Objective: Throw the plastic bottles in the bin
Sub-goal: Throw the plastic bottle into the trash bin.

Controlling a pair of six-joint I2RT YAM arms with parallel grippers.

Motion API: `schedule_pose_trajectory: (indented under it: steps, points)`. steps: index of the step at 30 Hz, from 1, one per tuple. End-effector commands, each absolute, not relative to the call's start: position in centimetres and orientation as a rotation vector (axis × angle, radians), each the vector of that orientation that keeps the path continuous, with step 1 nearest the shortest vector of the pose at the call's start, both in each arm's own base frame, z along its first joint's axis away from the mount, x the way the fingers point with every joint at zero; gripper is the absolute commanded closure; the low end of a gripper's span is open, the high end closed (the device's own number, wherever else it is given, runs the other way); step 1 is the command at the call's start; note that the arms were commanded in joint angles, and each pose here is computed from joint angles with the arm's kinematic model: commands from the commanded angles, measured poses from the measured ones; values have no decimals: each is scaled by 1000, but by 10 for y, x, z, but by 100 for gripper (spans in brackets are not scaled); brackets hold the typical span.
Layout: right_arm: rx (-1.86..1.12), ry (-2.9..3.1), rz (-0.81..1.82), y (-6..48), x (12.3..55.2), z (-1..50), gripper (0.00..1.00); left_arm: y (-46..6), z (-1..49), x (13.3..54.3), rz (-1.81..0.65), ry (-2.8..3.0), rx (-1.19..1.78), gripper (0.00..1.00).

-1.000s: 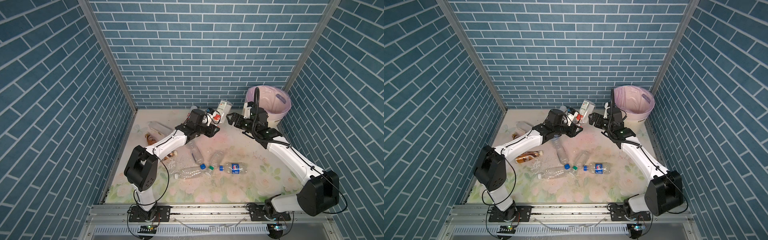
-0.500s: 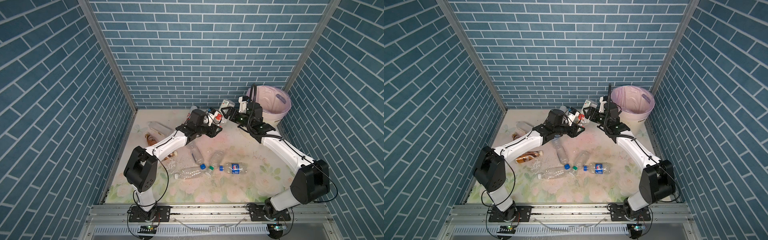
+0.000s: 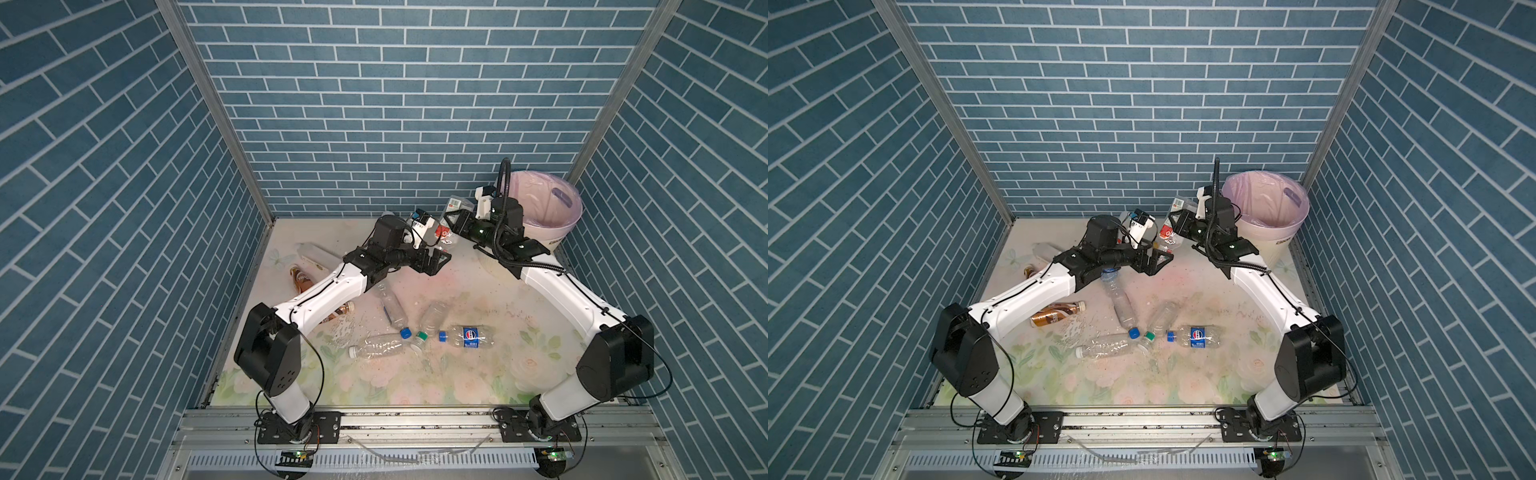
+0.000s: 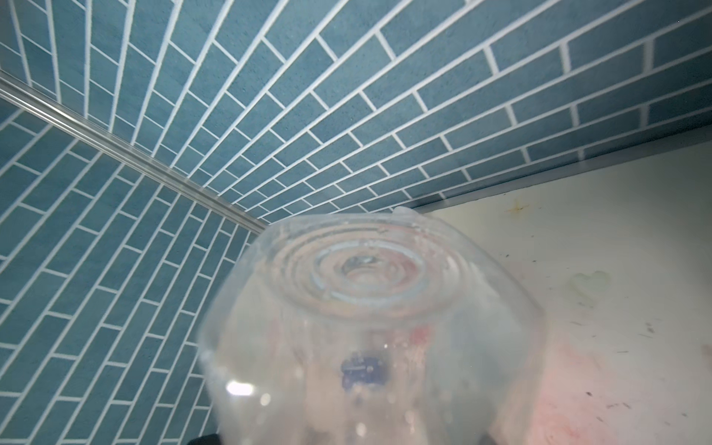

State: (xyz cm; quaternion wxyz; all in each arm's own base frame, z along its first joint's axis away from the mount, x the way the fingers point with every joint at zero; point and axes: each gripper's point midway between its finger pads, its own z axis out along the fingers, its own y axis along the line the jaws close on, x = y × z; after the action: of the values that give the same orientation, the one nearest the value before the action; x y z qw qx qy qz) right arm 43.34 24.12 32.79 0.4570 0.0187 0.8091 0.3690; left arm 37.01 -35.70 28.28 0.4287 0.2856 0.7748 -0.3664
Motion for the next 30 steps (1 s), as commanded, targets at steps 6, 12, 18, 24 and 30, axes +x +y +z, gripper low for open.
schedule_pose_trajectory:
  steps: [6,12,18,24,30]
  points:
    - [12,1708,418,154,398,482,64,-343,372,368,-799,1763,737,1]
    - [58,1486,121,94,361,576,66,-337,414,368,-739,1665,755,1]
    - [97,1300,-18,57,320,651,66,-338,434,370,-734,1590,754,1]
    - [148,1358,-165,45,360,637,67,-343,430,374,-733,1595,762,1]
    - [365,1769,-343,-11,447,519,59,-346,415,372,-766,1638,765,1]
